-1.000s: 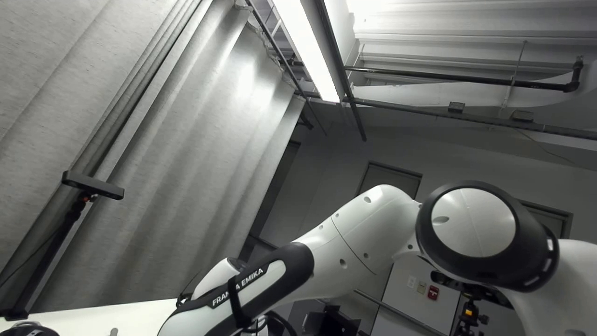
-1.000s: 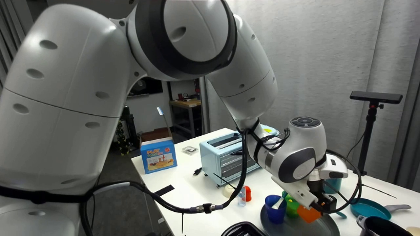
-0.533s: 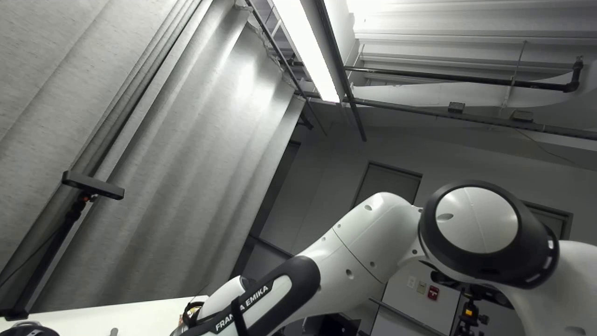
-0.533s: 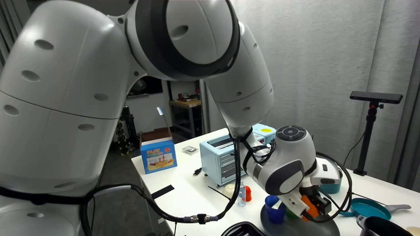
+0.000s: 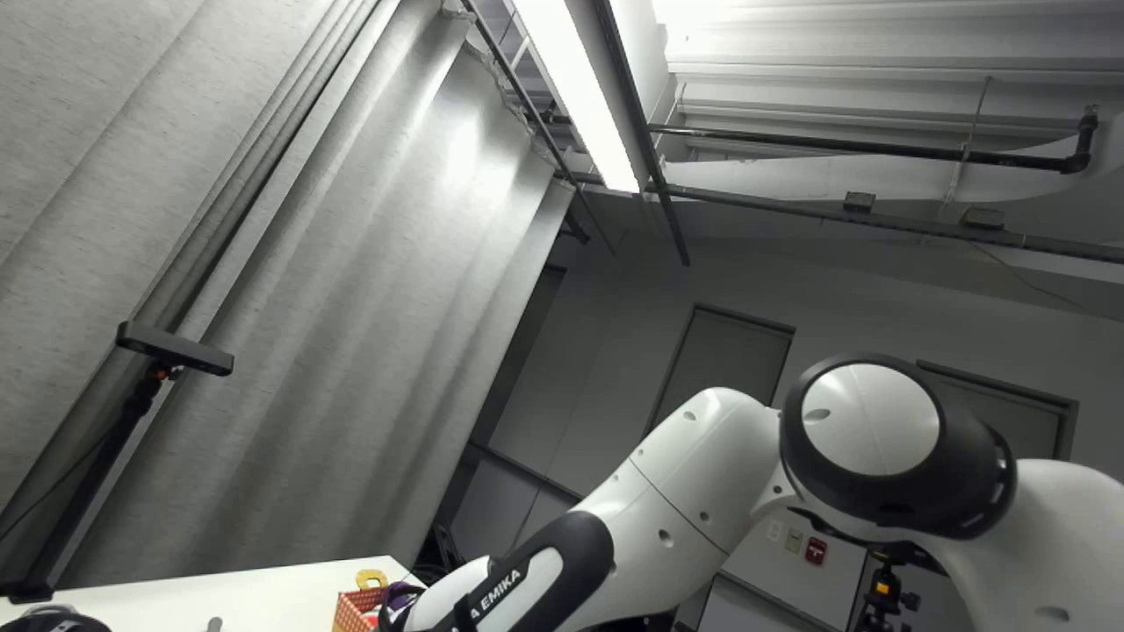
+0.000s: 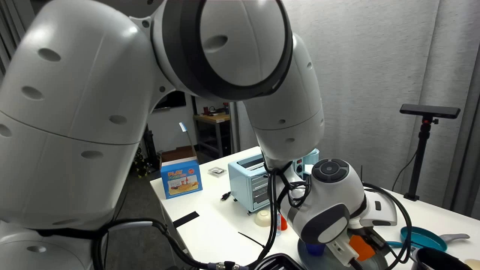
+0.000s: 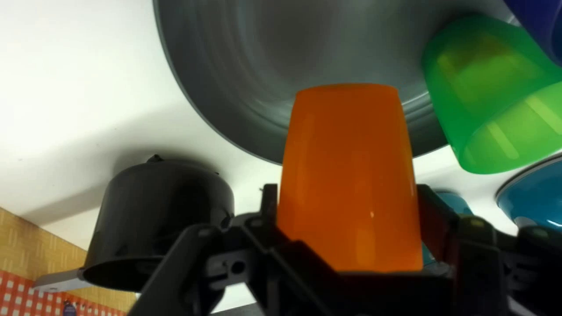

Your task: Move the orange cup upright on the plate

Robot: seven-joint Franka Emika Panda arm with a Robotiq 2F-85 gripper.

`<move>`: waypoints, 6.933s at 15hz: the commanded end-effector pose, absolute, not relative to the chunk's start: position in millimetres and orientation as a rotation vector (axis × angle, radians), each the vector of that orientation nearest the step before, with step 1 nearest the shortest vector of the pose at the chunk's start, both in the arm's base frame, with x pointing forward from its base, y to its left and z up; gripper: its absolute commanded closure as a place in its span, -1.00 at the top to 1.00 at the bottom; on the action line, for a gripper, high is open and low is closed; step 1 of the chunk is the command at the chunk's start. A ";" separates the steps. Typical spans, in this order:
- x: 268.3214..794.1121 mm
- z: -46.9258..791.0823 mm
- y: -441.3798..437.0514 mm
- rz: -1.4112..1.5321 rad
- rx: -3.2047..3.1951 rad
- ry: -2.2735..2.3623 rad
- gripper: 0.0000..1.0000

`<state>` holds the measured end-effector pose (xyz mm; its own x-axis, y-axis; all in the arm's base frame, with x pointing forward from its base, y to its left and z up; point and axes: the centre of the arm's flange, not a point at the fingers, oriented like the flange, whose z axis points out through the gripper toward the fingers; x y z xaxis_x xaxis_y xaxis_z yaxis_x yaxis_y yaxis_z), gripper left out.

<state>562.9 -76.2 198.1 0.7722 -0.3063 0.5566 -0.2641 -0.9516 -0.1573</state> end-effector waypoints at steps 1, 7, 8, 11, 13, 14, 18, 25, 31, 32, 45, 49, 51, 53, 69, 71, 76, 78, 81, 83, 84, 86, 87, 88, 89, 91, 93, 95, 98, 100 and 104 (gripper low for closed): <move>561.3 185.8 -85.8 -1.017 -2.867 0.432 0.00; 562.9 165.2 -80.0 -1.135 -2.880 0.313 0.00; 561.9 164.4 -78.9 -1.158 -2.873 0.304 0.00; 559.6 163.8 -75.4 -1.255 -2.849 0.289 0.00; 558.3 161.8 -73.4 -1.304 -2.836 0.278 0.00; 557.3 161.0 -72.4 -1.325 -2.827 0.274 0.00; 551.6 151.2 -68.4 -1.350 -2.810 0.247 0.00; 544.5 135.8 -73.8 -1.344 -2.835 0.263 0.00; 543.9 130.3 -79.5 -1.366 -2.848 0.285 0.00; 544.1 130.0 -80.1 -1.385 -2.843 0.292 0.00; 543.2 123.6 -70.7 -1.487 -2.837 0.276 0.92; 539.7 130.1 -66.1 -1.490 -2.844 0.269 1.00; 538.1 132.9 -64.9 -1.493 -2.847 0.275 1.00; 536.4 136.6 -62.7 -1.478 -2.854 0.273 1.00; 493.5 240.5 -29.9 -1.219 -2.993 0.249 1.00; 487.2 251.8 -26.3 -1.077 -3.049 0.238 1.00; 470.6 276.5 -16.6 -0.740 -3.075 0.122 1.00; 467.2 289.7 -14.0 -0.665 -3.074 0.108 1.00; 461.9 307.2 -13.6 -0.566 -3.078 0.087 1.00; 458.6 315.4 -16.0 -0.513 -3.097 0.054 1.00; 456.4 319.2 -16.7 -0.492 -3.108 0.039 1.00; 451.6 326.5 -15.8 -0.458 -3.124 0.010 1.00; 448.7 329.9 -14.1 -0.442 -3.129 -0.005 1.00; 446.5 333.4 -11.7 -0.425 -3.133 -0.022 1.00; 442.9 336.5 -8.7 -0.414 -3.138 -0.042 1.00; 436.6 342.0 -2.1 -0.399 -3.140 -0.074 1.00; 430.1 346.2 3.6 -0.388 -3.142 -0.100 1.00; 447.1 334.2 3.7 -0.397 -3.131 -0.100 1.00; 440.0 337.4 7.3 -0.396 -3.131 -0.113 1.00; 438.5 337.3 6.4 -0.395 -3.131 -0.110 1.00; 438.0 336.9 6.0 -0.393 -3.131 -0.108 1.00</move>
